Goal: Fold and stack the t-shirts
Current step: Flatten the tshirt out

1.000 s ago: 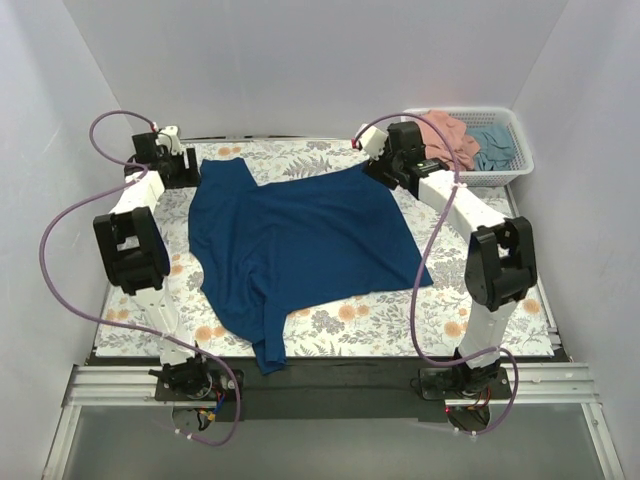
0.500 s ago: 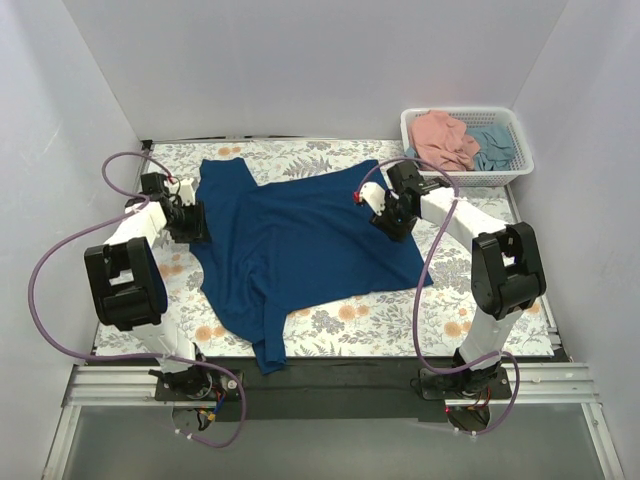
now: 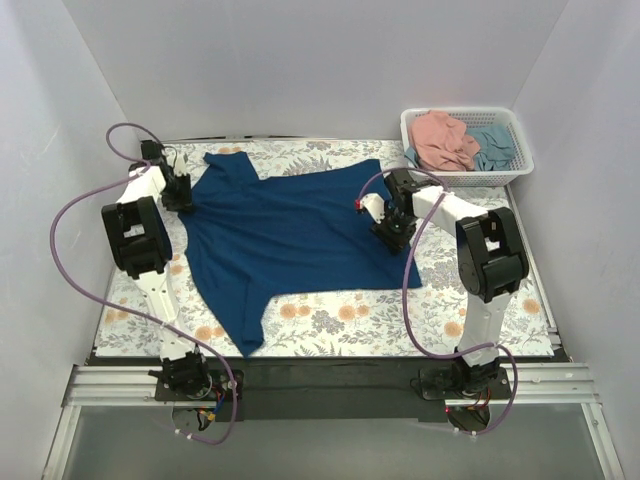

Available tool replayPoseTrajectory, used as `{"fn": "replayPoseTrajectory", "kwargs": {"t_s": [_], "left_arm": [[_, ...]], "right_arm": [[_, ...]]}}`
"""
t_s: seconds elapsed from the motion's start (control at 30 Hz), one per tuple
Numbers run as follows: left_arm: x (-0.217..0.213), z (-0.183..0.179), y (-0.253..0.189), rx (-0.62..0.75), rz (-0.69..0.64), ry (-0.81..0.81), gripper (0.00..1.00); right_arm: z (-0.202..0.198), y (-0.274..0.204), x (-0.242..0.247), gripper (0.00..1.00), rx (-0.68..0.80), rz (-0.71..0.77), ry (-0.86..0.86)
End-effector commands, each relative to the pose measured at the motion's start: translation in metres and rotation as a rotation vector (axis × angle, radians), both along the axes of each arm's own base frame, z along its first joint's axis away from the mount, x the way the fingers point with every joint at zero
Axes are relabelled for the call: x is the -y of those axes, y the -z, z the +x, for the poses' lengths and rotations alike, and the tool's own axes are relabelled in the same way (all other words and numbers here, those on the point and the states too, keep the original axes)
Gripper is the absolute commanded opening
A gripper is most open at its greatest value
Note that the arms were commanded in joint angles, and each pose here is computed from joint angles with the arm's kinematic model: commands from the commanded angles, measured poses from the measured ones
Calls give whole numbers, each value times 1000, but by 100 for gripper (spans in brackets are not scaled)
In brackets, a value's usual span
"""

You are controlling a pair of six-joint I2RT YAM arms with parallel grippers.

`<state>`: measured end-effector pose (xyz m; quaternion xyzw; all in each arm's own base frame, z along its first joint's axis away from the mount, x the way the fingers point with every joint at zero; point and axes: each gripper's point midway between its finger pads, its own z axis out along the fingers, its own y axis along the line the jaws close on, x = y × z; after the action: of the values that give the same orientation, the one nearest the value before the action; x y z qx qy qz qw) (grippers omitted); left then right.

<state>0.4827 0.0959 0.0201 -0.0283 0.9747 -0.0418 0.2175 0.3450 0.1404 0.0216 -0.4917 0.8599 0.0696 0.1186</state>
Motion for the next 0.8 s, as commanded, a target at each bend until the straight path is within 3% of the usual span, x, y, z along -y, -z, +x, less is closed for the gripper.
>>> {"fn": "replayPoseTrajectory", "kwargs": {"t_s": [0.0,0.07,0.17,0.2,0.23,0.27,0.3,0.33,0.43,0.47,0.77], "left_arm": [[-30,55,-22,81,65,-22,24],[-23,67,-35,105,24,2,31],[-4,54,-62,126,-51,53,41],[-1,53,-104,222,-28,71,43],[7,27,-82,160,-57,84,45],[10,16,-88,169,-51,97,48],[13,9,-121,245,-25,113,48],[19,-15,-102,188,-40,131,48],[30,-48,-118,209,-37,161,49],[36,-67,-101,163,-61,163,49],[54,-141,-64,26,-106,168,49]], "right_arm": [[29,-28,-28,45,45,126,59],[36,-41,-36,46,53,162,75],[37,-60,-36,46,89,177,77],[35,-65,-36,47,97,182,76],[33,-76,-35,46,122,194,73],[26,-76,-34,46,111,198,69],[22,-79,-35,46,110,208,70],[18,-86,-36,46,115,220,66],[-2,-84,-43,46,74,230,49],[-10,-84,-51,46,61,239,30],[-55,-44,-63,44,-63,167,-12]]}}
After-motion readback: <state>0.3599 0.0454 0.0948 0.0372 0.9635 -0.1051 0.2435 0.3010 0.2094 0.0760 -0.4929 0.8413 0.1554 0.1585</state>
